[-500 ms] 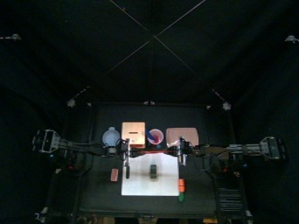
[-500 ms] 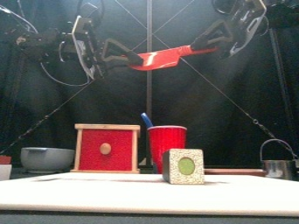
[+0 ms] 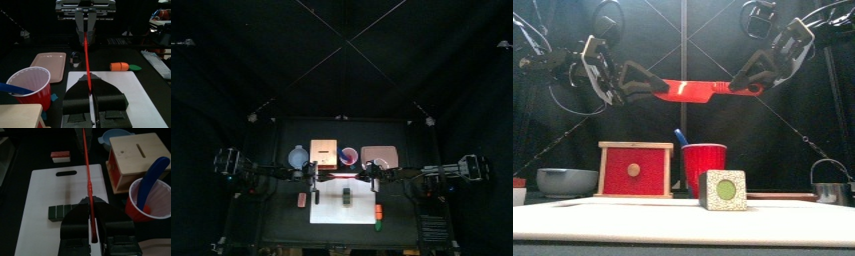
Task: Cut the sushi into 4 pieces with the knife
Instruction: Cut the sushi into 4 pieces
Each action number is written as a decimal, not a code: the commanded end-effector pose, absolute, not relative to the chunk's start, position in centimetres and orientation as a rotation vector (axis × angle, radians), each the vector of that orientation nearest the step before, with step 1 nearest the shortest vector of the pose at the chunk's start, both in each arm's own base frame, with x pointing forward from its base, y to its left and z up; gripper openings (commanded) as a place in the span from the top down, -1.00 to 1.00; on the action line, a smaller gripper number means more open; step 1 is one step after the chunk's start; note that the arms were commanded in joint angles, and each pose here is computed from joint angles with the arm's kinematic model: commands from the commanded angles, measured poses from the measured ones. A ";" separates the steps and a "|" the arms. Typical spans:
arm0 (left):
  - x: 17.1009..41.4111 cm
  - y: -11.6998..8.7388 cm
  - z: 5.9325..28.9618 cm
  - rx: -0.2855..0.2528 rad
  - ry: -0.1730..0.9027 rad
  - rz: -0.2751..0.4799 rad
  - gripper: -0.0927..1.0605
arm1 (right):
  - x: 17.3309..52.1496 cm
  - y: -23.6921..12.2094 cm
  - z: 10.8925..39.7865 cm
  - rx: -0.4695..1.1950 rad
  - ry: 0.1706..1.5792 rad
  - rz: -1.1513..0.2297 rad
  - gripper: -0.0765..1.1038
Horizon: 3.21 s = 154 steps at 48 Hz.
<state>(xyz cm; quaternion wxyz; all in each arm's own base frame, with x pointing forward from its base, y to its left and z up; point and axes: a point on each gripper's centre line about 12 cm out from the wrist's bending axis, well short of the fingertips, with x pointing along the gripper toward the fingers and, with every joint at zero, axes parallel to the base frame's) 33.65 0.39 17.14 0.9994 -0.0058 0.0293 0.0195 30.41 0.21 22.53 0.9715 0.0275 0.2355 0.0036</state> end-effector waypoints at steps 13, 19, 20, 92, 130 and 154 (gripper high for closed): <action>35.6 -1.6 14.3 0.028 0.083 0.037 0.74 | 31.2 2.1 20.4 0.074 0.546 0.055 0.72; 35.6 -2.3 14.0 0.037 0.091 0.024 0.74 | 31.3 2.4 19.2 0.083 0.583 0.058 0.72; 35.6 -2.3 14.0 0.036 0.093 0.024 0.74 | 31.3 2.4 19.0 0.084 0.590 0.057 0.72; 37.3 -4.0 10.4 0.009 0.229 0.027 0.75 | 31.8 2.8 17.7 0.088 0.660 0.047 0.72; 36.8 -3.1 7.3 -0.036 0.385 0.094 0.75 | 32.6 2.9 14.3 0.089 0.759 0.038 0.72; 36.4 -1.2 4.1 -0.083 0.495 0.208 0.75 | 32.6 2.7 10.6 0.095 0.875 0.018 0.72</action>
